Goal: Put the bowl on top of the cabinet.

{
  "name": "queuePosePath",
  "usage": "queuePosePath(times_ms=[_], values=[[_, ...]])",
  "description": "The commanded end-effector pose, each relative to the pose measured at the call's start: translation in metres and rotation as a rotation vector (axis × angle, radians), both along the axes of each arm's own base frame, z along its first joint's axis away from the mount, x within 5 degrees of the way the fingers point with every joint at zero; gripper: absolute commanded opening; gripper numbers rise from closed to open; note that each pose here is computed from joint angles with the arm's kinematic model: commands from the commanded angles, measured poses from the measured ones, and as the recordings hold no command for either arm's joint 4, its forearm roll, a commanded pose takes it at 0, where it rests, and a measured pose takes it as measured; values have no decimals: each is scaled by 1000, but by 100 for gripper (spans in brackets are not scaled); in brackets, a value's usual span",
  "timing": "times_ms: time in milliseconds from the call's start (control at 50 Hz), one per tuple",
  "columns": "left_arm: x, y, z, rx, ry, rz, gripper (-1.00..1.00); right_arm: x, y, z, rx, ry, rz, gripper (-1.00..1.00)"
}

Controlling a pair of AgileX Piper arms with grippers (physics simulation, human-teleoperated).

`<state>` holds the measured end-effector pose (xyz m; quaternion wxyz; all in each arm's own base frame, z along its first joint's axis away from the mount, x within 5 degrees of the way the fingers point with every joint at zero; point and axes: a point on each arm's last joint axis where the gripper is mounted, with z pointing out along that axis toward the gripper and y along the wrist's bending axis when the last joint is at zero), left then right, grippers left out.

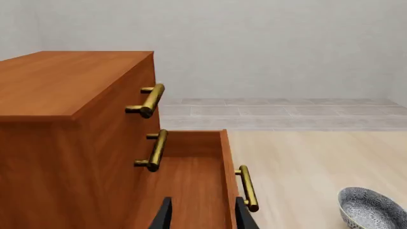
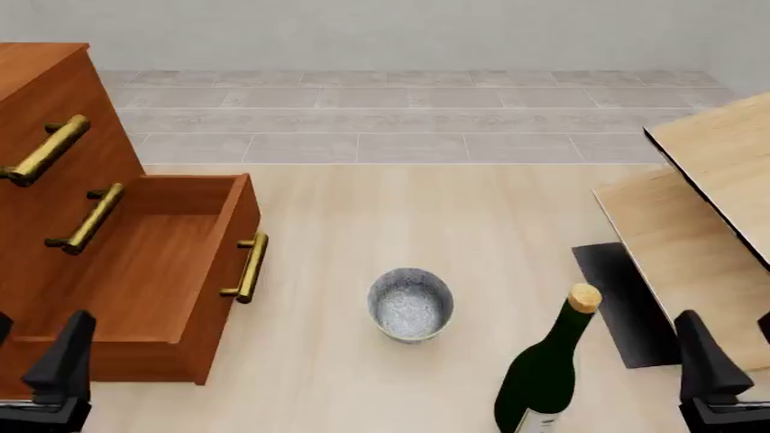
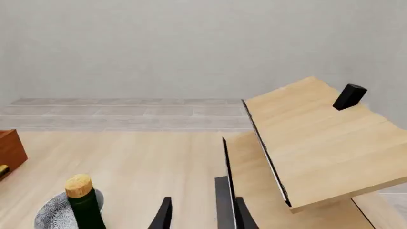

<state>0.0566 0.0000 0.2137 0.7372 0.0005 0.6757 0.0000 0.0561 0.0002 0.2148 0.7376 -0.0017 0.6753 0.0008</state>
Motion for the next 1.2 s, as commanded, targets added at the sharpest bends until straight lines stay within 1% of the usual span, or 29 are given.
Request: queuePosePath(times_ms=[20,280,320,340,440,460,480,500,520,540,600,640,660,700,740,800,860,880,900,920,940,980,1000,1040,1060,1080,1100,1160,1200], values=[[5,0,2,-4,2,1,100,0,0,1,-1,1,-1,100],[0,0,1,-11,14,4,100,3,0,0,-8,3,5,100],[0,1,2,-32,25,16,100,3,0,0,-10,3,6,100],[0,1,4,-22,27,19,100,3,0,0,-12,3,7,100],[2,-1,7,-41,63,-11,100,4,0,0,-15,1,5,100],[1,-1,15,-33,56,-25,100,4,0,0,-15,2,4,100],[1,-1,15,-33,56,-25,100,4,0,0,-16,2,4,100],[0,-4,31,-29,48,-66,100,5,0,0,-16,2,4,100],[-2,-4,39,-37,37,-76,100,5,0,0,-16,3,5,100],[-2,-4,39,-37,37,-76,100,5,0,0,-16,3,6,100],[3,-5,59,-48,44,-92,100,6,1,0,-17,2,7,100],[8,-8,78,-50,55,-131,100,5,1,0,-17,2,7,100],[8,-8,78,-50,55,-131,100,5,1,0,-17,2,7,100],[16,-13,100,-29,63,-183,100,5,1,0,-17,2,6,100],[25,-18,109,-25,96,-219,100,5,1,0,-16,2,7,100],[29,-22,119,-7,102,-249,100,6,1,1,-15,2,7,100],[42,-34,136,-14,150,-335,100,6,1,1,-15,2,9,100],[49,-40,138,1,176,-363,100,5,1,1,-16,1,10,100],[50,-42,142,8,174,-373,100,5,1,0,-15,2,10,100],[59,-48,145,23,204,-388,100,5,1,0,-16,2,12,100],[63,-54,148,37,213,-423,100,5,1,0,-16,2,13,100],[65,-58,150,33,220,-443,100,5,1,0,-15,2,14,100],[76,-66,150,55,257,-460,100,5,1,0,-15,2,15,100],[83,-81,151,31,299,-516,100,5,1,0,-14,2,15,100],[90,-88,149,49,325,-533,100,5,1,0,-12,2,14,100],[98,-93,150,93,333,-535,100,4,1,0,-10,2,13,100],[102,-101,150,96,355,-560,100,4,1,0,-11,2,13,100],[110,-110,153,111,372,-574,100,3,1,0,-9,2,12,100],[117,-122,158,145,387,-603,100,3,1,0,-8,2,11,100]])
